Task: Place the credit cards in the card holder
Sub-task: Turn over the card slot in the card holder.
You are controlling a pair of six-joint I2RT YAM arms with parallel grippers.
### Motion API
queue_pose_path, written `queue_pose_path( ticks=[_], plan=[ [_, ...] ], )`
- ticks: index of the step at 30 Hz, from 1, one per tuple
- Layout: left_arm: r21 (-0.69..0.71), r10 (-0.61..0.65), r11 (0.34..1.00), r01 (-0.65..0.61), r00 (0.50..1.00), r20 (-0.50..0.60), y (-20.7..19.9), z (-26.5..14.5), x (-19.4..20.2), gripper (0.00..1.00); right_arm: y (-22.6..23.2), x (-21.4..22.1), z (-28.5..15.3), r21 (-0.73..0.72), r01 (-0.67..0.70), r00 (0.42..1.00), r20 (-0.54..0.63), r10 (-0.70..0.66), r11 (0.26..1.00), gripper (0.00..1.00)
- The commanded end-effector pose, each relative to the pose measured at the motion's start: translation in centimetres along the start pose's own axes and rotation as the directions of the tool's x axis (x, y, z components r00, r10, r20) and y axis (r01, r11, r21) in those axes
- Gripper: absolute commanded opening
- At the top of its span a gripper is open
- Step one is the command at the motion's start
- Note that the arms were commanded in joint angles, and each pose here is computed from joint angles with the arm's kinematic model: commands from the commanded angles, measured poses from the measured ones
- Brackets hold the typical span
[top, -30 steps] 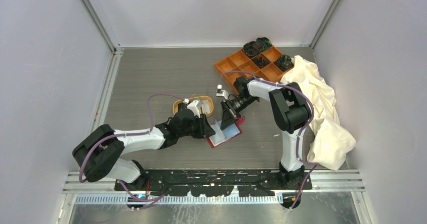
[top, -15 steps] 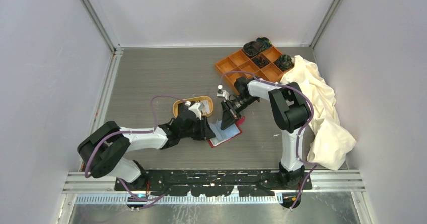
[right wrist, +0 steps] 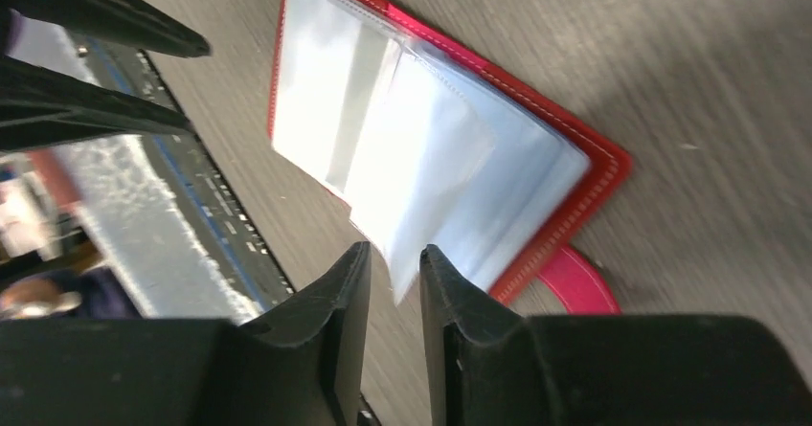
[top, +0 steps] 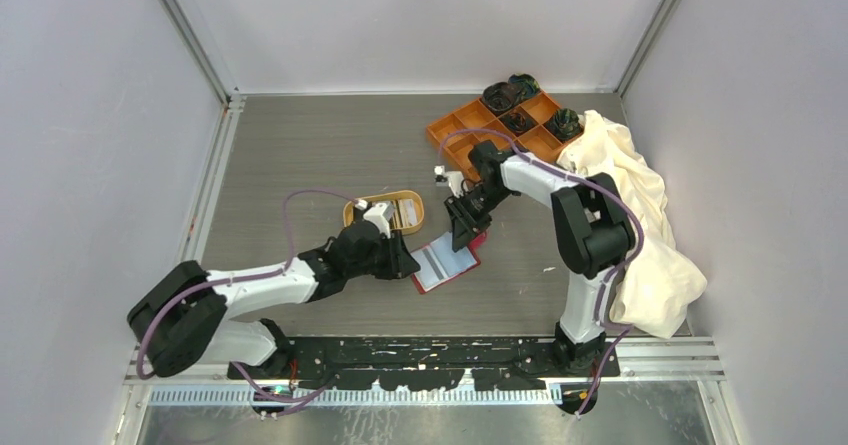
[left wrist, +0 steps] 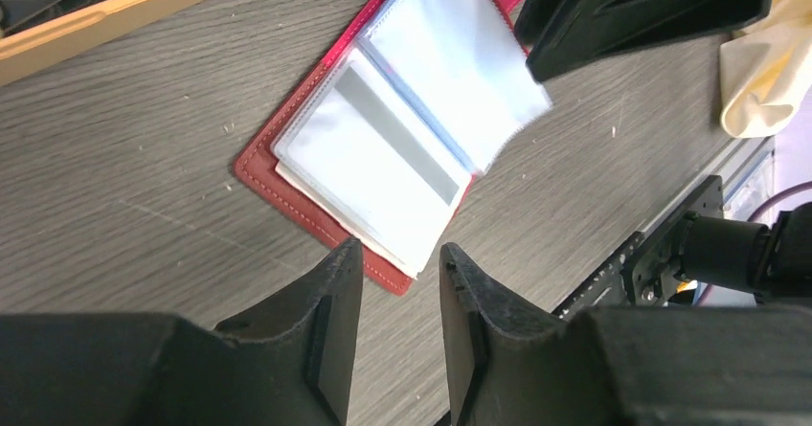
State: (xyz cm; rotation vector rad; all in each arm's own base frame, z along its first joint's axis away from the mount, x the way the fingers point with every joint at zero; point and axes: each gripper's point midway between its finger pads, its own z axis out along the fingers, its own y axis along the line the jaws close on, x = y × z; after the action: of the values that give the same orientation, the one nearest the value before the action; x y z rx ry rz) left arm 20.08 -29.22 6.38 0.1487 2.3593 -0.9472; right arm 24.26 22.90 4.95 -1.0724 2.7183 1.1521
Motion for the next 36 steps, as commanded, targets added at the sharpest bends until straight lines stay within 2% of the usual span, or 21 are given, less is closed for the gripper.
queue_pose_path(
  ticks=[1,6,9,11,12,14,16,18,23,30,36],
  plan=[
    [0.003,0.009,1.0,-0.009,0.998,0.061,-0.2,-2.0,-1.0,0.37,-0.6,-1.7,-3.5,0.204,0.175,0.98,0.056,-0.19,0.963,0.34],
    [0.121,-0.001,0.993,-0.01,0.995,0.096,-2.3,-2.6,-1.6,0.4,0.9,-1.7,-4.6,0.215,0.304,0.939,0.1,-0.33,0.928,0.36],
    [0.168,-0.016,0.986,-0.004,0.993,0.116,-2.9,-2.1,-1.8,0.43,3.0,-1.0,-4.4,0.139,0.454,0.871,0.138,-0.471,0.88,0.36],
    [0.163,-0.018,0.987,0.001,0.995,0.101,-2.6,-1.6,-1.4,0.43,4.7,0.5,-4.0,0.074,0.615,0.768,0.169,-0.618,0.785,0.36],
    [0.158,-0.022,0.987,0.006,0.995,0.096,-2.5,-1.4,-1.3,0.43,5.4,1.3,-3.8,0.053,0.722,0.671,0.185,-0.718,0.689,0.4],
    [0.143,-0.029,0.99,0.016,0.995,0.093,-2.0,-1.1,-1.1,0.43,6.6,3.1,-3.6,0.03,0.841,0.522,0.213,-0.826,0.54,0.52],
    [0.132,-0.035,0.991,0.021,0.994,0.103,-1.6,-1.1,-1.2,0.42,7.1,4.0,-3.7,0.035,0.889,0.438,0.218,-0.872,0.456,0.6],
    [0.126,-0.037,0.992,0.021,0.992,0.124,-1.4,-1.3,-1.4,0.42,7.0,4.0,-3.9,0.046,0.897,0.421,0.207,-0.883,0.439,0.6],
    [0.118,-0.041,0.993,0.019,0.982,0.187,-0.8,-2.4,-2.0,0.43,6.4,4.0,-3.8,0.051,0.897,0.424,0.181,-0.887,0.439,0.6],
    [0.167,-0.083,0.985,0.038,0.959,0.272,-0.3,-4.2,-2.8,0.62,6.1,4.0,-3.8,0.056,0.897,0.425,0.167,-0.89,0.439,0.6],
    [0.163,-0.063,0.986,0.016,0.957,0.283,-0.1,-4.9,-2.8,0.64,5.8,4.0,-3.7,0.055,0.892,0.437,0.153,-0.886,0.449,0.61]
  ],
)
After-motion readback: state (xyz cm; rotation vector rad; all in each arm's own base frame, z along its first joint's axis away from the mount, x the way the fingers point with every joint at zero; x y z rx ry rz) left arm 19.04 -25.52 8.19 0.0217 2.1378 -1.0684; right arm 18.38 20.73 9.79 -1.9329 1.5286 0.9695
